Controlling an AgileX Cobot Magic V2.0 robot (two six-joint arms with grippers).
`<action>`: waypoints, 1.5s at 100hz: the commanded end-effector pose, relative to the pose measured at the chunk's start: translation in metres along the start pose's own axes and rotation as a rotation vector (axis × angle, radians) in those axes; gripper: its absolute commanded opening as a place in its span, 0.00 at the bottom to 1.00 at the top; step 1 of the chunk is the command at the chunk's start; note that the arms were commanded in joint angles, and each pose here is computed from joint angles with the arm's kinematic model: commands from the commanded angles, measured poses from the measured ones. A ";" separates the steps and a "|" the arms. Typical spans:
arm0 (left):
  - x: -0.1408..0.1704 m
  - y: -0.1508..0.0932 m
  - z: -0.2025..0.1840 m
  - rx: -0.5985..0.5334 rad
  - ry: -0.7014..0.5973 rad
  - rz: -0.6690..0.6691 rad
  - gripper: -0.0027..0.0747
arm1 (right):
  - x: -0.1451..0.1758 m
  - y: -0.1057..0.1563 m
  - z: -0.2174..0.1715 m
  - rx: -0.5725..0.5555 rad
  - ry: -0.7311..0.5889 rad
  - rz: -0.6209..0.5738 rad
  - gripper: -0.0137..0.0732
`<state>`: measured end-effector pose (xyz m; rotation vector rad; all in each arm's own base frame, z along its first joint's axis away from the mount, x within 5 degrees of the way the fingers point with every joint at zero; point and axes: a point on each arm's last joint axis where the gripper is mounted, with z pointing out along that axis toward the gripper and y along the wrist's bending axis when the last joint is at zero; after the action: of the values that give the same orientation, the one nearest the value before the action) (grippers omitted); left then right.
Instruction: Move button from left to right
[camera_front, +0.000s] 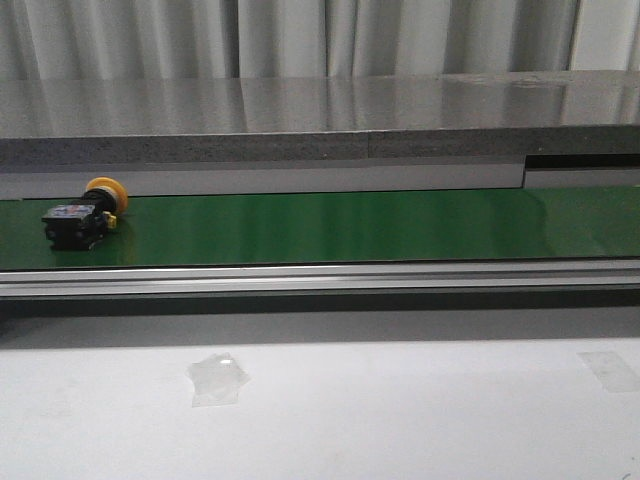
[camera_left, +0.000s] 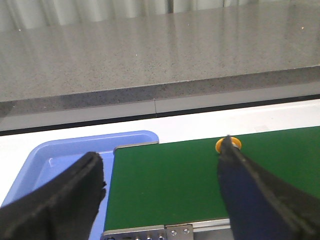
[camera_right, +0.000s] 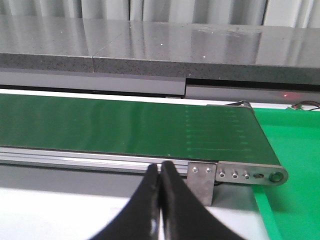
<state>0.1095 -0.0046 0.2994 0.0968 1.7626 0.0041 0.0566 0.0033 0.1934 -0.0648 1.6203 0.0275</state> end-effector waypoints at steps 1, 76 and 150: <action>-0.010 0.001 -0.012 -0.023 -0.140 -0.017 0.65 | -0.014 0.000 -0.003 0.004 -0.121 -0.016 0.08; -0.001 0.000 -0.027 -0.026 -0.198 -0.016 0.35 | -0.016 0.000 -0.003 0.005 -0.140 -0.016 0.08; -0.001 0.000 -0.027 -0.026 -0.198 -0.016 0.01 | -0.047 -0.001 -0.007 0.007 -0.199 -0.016 0.08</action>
<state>0.0826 -0.0047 0.2903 0.0918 1.6686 0.0048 0.0544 0.0032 0.2134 -0.0613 1.5329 0.0284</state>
